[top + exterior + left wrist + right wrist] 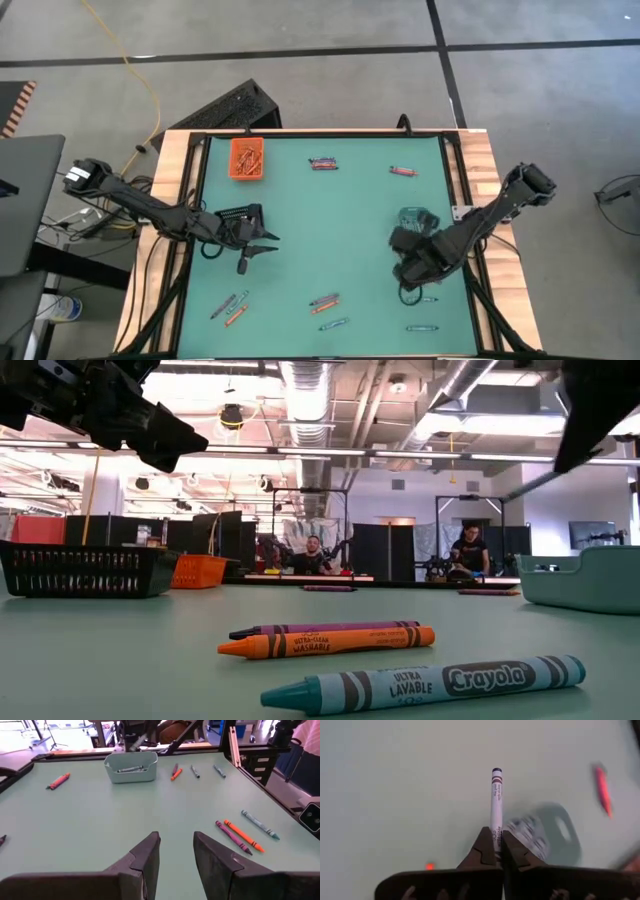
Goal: Sort crayons
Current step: Put the blue crayon into the blue bin
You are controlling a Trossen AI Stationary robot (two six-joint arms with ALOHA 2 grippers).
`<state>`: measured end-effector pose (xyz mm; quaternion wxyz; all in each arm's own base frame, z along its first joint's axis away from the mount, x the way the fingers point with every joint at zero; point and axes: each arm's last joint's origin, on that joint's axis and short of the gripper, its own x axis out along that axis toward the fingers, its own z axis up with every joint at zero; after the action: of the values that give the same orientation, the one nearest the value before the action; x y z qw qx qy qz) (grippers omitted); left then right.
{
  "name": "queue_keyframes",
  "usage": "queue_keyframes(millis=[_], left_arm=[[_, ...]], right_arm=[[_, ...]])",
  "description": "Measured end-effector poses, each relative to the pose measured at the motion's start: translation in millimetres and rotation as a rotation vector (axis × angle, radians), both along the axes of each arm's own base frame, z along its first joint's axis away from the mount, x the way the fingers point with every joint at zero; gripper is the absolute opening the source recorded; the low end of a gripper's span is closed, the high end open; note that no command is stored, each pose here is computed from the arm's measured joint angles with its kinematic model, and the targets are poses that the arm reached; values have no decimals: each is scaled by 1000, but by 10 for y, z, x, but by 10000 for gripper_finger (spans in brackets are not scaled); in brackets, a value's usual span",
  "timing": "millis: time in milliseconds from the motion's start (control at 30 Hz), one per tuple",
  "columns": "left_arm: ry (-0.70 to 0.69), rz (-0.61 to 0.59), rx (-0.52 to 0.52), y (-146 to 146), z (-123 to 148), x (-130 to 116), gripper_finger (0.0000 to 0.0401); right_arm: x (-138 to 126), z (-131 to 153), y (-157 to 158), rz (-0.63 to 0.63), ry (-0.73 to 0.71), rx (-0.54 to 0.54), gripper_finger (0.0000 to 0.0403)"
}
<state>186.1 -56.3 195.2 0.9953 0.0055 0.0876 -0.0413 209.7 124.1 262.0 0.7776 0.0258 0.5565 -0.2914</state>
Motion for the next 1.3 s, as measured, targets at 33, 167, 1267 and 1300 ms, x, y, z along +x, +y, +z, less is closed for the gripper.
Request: queue_keyframes(millis=[33,167,1267,1300], left_arm=[[0,1,0,0,0,0,110],[0,1,-1,0,0,0,110],[7,9,-5,2,-7,-1,110],[7,9,-5,3,-6,-1,110]], right_arm=[[-33,-4,-22,-72,14,-5,2],[-119,-45,-91,-318,35,5,2],[-54,-514,-490,-592,81,67,67],[-30,-510,-480,-556,79,82,67]])
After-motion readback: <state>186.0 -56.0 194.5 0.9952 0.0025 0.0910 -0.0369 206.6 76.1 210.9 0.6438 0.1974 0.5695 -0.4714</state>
